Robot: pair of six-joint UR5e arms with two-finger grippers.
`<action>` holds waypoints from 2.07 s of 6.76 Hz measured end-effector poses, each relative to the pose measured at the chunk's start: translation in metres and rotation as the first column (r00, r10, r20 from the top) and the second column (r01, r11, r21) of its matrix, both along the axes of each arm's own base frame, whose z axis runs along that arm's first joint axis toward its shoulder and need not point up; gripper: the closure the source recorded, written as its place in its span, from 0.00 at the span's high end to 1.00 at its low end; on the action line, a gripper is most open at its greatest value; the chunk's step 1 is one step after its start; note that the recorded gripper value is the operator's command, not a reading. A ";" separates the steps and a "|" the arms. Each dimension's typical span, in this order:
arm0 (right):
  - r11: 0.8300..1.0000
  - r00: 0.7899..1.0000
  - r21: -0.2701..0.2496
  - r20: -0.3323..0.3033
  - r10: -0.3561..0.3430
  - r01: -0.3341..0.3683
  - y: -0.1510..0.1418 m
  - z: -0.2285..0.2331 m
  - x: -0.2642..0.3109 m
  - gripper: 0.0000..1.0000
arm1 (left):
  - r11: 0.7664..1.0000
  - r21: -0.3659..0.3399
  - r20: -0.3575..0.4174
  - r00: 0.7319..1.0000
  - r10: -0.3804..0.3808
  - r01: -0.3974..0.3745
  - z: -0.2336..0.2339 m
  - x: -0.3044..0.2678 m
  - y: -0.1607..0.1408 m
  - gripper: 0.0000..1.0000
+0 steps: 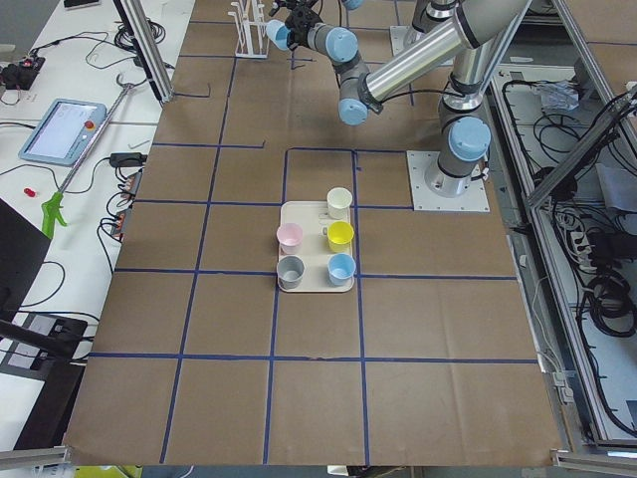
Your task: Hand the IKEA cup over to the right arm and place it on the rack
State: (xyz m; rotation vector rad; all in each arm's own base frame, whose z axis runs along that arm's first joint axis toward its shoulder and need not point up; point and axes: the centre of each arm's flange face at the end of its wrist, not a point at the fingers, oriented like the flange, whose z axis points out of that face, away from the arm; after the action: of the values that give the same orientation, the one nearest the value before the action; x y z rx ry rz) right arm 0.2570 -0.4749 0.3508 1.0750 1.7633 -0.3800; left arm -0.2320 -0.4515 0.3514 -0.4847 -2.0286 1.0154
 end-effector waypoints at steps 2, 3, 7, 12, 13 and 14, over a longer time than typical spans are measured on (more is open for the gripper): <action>1.000 1.000 0.006 0.000 0.017 -0.017 -0.008 -0.006 0.011 0.95 | 1.000 0.001 0.000 1.000 0.001 -0.001 0.000 0.000 0.000 0.00; 1.000 1.000 0.010 -0.001 0.025 -0.025 -0.009 -0.008 0.015 0.80 | 1.000 0.002 -0.001 1.000 0.001 -0.001 0.000 0.000 0.000 0.00; 0.999 0.999 0.014 0.003 0.044 -0.044 -0.010 -0.007 0.018 0.35 | 1.000 0.014 -0.009 1.000 0.011 -0.011 0.001 0.000 -0.001 0.64; 0.998 0.998 0.009 0.010 0.056 -0.056 -0.009 -0.004 0.019 0.23 | 0.995 0.066 -0.061 0.995 0.076 -0.072 0.011 0.010 -0.003 0.99; 0.998 0.998 0.007 0.009 0.056 -0.056 -0.010 -0.004 0.019 0.22 | 0.992 0.069 -0.068 0.991 0.113 -0.109 0.013 0.027 -0.007 0.99; 0.999 0.999 -0.006 -0.001 0.054 -0.054 -0.016 -0.003 0.016 0.22 | 0.985 0.071 -0.074 0.984 0.161 -0.155 0.016 0.052 -0.010 0.98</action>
State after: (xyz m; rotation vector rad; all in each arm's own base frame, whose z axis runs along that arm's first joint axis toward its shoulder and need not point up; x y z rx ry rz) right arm 0.2733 -0.4906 0.3481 1.0214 1.7868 -0.3524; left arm -0.1805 -0.4615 0.3673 -0.2476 -2.0463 1.0421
